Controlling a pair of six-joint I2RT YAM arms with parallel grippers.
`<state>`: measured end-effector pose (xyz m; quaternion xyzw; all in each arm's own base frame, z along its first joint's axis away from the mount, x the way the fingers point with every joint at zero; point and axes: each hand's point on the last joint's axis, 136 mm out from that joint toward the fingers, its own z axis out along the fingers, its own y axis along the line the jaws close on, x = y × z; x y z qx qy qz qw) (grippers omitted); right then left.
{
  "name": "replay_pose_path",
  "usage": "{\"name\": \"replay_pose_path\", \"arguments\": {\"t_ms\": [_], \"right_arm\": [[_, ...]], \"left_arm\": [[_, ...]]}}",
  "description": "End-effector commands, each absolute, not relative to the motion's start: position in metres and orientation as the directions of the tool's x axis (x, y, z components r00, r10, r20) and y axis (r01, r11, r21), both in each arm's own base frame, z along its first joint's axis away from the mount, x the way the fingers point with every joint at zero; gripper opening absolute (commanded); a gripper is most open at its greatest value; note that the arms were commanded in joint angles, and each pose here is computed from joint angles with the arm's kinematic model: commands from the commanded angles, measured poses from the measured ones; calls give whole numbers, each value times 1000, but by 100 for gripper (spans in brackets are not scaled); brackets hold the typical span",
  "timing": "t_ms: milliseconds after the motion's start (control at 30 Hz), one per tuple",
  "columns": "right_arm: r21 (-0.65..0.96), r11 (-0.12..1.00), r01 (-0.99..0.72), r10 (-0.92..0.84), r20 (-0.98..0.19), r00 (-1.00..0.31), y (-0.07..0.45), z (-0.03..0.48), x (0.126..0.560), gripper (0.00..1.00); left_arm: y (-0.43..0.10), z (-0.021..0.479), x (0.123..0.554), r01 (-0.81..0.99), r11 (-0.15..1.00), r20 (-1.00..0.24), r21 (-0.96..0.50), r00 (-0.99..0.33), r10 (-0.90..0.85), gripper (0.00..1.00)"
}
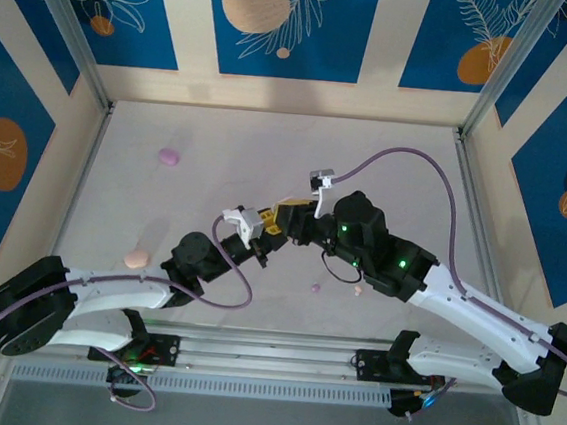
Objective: Insert the wireless bluetooth earbuds into the charging case
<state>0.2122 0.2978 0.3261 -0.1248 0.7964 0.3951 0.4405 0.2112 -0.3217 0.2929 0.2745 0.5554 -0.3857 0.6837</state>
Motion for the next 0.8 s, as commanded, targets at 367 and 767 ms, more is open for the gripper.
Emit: {"name": "replay_pose_path", "arguments": {"t_ms": [367, 767], "right_arm": [[480, 698, -532, 157, -827, -541, 292, 325, 218, 28], [448, 703, -552, 94, -828, -553, 293, 316, 214, 28]], "left_arm": [[-319, 324, 207, 833, 548, -939, -70, 131, -319, 19], [-316, 328, 209, 825, 559, -933, -80, 135, -333, 20]]}}
